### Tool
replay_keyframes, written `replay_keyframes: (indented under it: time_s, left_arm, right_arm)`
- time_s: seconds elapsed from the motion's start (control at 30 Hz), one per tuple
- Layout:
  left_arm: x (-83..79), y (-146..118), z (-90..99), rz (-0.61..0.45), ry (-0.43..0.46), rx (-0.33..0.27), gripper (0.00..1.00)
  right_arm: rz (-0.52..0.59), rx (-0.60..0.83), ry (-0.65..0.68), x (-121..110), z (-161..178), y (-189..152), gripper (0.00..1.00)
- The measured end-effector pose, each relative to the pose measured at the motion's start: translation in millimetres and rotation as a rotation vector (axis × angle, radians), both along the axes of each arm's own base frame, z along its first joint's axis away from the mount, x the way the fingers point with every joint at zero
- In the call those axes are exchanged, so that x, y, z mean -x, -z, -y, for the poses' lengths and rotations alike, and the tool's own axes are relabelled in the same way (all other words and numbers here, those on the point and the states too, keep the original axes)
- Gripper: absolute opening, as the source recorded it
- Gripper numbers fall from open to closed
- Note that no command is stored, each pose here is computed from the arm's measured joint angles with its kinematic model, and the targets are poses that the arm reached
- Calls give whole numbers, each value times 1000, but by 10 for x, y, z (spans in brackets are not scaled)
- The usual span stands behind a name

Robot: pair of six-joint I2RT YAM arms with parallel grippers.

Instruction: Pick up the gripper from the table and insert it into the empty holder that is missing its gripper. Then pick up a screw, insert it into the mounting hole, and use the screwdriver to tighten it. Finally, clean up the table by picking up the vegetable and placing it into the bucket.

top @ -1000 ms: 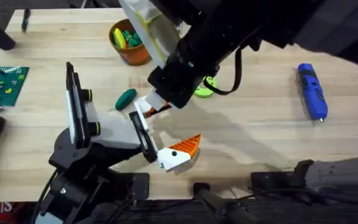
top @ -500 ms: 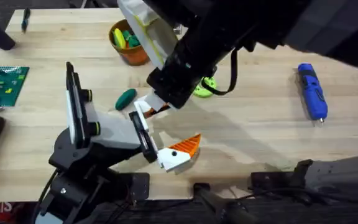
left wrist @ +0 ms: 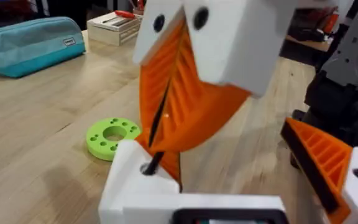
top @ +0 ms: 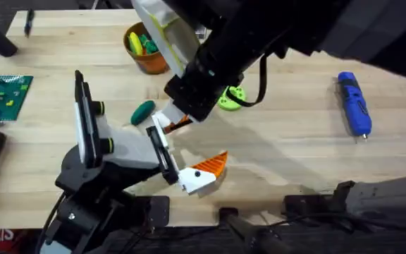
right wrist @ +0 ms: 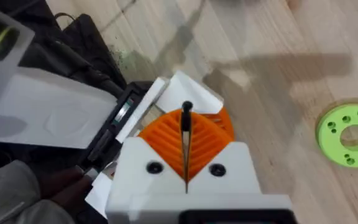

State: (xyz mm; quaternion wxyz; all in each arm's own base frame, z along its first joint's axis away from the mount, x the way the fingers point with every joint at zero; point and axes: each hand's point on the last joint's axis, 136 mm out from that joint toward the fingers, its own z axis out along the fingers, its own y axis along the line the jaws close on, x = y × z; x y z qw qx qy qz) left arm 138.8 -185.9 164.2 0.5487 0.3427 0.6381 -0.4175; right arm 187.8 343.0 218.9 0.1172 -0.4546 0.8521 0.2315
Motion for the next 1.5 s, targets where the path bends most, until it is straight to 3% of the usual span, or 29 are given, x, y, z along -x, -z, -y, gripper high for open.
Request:
replay_keyframes:
  time_s: [0.73, 1.13, 1.5]
  left_arm:
    - [-5, 0, -2, 0, -3, 0, 983]
    - [-5, -1, -2, 0, -3, 0, 983]
    - [-5, -1, -2, 0, -3, 0, 983]
  right_arm:
    - [29, -38, 1, -61, -79, -58, 9]
    - [126, -58, 38, -157, 12, -341, 9]
    - [113, -45, 40, -135, 38, -329, 8]
